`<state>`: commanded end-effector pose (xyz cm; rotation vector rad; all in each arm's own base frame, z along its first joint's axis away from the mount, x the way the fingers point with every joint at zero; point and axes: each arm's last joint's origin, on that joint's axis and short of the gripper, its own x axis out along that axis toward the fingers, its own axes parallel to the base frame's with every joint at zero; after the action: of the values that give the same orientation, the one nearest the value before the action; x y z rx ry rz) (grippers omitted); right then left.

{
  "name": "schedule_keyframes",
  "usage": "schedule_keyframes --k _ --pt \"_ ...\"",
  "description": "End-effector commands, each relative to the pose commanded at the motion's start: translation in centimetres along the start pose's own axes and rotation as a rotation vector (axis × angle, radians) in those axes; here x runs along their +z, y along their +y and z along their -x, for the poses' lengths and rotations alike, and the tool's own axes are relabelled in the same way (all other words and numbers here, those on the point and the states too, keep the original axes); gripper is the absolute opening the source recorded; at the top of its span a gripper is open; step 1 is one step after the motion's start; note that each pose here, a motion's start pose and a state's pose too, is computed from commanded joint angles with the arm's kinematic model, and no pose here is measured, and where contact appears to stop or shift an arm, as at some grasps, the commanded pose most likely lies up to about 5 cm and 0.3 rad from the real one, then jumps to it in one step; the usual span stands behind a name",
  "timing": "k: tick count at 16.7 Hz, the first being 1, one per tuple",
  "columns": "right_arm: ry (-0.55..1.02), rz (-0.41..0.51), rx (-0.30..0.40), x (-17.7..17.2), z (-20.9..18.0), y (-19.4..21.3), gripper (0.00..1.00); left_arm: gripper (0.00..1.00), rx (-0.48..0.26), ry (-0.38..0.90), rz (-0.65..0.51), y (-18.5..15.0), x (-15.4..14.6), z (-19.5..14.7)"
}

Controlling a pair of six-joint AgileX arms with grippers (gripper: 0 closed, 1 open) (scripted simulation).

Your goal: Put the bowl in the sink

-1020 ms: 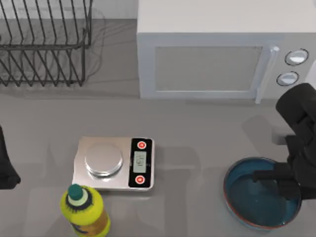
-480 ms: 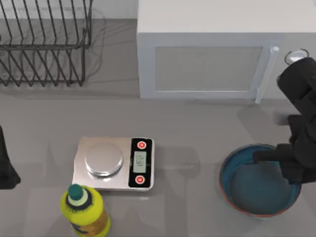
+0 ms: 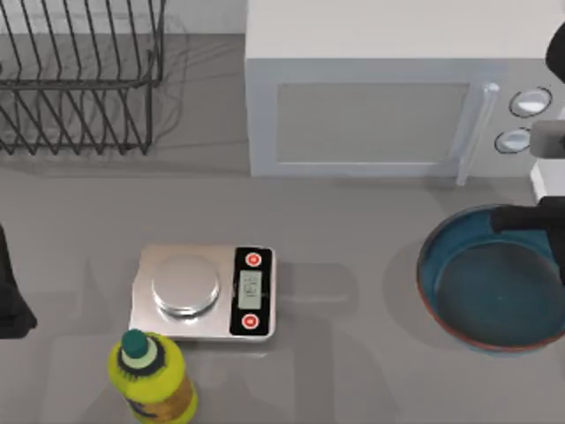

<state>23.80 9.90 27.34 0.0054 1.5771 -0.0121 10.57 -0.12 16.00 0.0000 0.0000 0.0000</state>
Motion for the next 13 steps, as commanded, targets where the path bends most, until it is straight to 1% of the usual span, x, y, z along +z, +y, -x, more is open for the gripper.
schedule_keyframes --k 2,6,7,9,11,13 --pt "-0.008 0.001 0.004 -0.2 0.6 -0.1 0.0 1.0 0.0 0.0 0.0 0.0 0.0 0.0" --pt "-0.005 0.002 0.003 -0.1 0.5 0.0 0.0 1.0 0.0 0.0 0.0 0.0 0.0 0.0" --pt "-0.015 0.004 0.013 -0.1 0.6 0.0 0.0 1.0 0.0 0.0 0.0 0.0 0.0 0.0" --pt "-0.069 0.011 0.063 0.3 1.0 -0.3 0.0 1.0 0.0 0.0 0.0 0.0 0.0 0.0" --pt "-0.167 0.019 0.143 1.1 1.7 -0.8 0.0 1.0 0.0 0.0 0.0 0.0 0.0 0.0" --pt "-0.301 0.026 0.233 2.3 2.5 -1.6 0.0 1.0 0.0 0.0 0.0 0.0 0.0 0.0"
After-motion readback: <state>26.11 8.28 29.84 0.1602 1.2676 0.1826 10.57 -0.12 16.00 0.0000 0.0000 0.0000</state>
